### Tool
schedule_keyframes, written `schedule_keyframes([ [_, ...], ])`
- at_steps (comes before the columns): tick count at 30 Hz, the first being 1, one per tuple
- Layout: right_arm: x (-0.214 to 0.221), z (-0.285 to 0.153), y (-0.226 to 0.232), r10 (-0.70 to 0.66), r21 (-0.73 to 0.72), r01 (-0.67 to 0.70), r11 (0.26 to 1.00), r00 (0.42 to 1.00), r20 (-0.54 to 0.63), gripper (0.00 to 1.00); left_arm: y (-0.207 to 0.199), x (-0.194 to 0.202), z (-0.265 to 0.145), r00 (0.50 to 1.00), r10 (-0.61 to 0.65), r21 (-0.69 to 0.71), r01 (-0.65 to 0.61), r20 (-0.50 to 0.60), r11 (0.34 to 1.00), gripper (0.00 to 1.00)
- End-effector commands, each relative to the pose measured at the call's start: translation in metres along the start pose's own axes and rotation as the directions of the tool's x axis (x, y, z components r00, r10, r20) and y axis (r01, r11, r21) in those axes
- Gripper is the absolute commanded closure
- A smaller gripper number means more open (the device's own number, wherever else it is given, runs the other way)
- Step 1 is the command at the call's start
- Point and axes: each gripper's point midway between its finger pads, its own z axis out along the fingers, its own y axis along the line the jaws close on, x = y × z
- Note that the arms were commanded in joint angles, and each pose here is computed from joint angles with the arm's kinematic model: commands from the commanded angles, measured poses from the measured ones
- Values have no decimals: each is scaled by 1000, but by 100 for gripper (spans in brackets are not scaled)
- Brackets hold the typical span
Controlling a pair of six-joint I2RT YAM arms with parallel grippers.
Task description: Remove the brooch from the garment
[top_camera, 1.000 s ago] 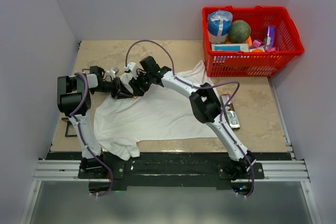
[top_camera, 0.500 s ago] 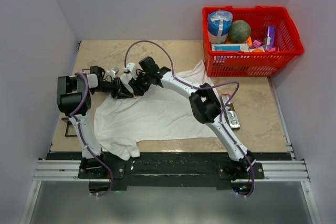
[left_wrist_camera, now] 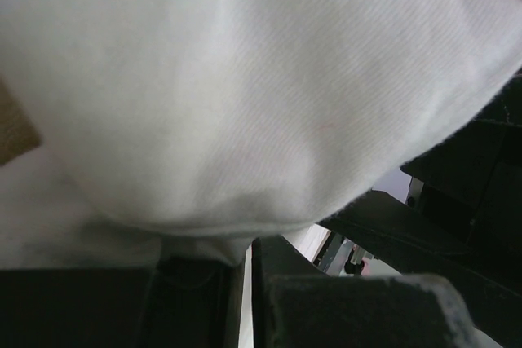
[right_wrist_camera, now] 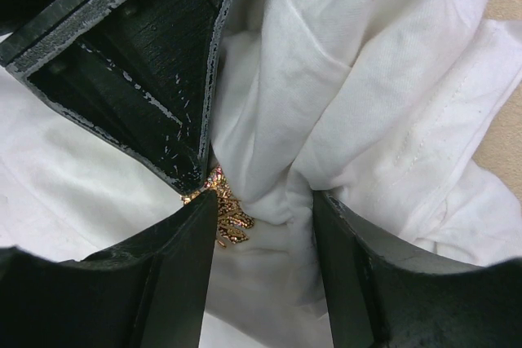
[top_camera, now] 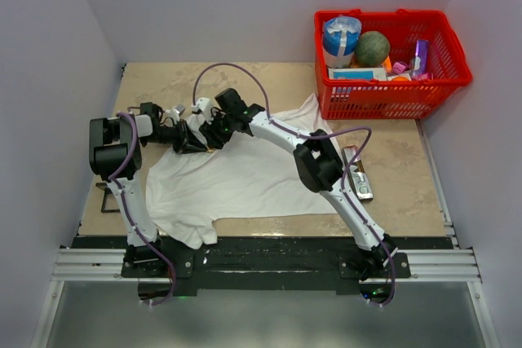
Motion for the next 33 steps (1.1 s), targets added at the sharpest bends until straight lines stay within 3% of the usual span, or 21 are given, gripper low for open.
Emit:
schedule_keyframes([
  [1,91,15,18,144,-32,-157,987,957,-250,45,18,-1,10,1000,12,-55,-12,1,998,89],
  [33,96,18,8,209,-11,-219,976,943,-259,47,17,0,12,1000,25,-64,-25,-5,998,90],
])
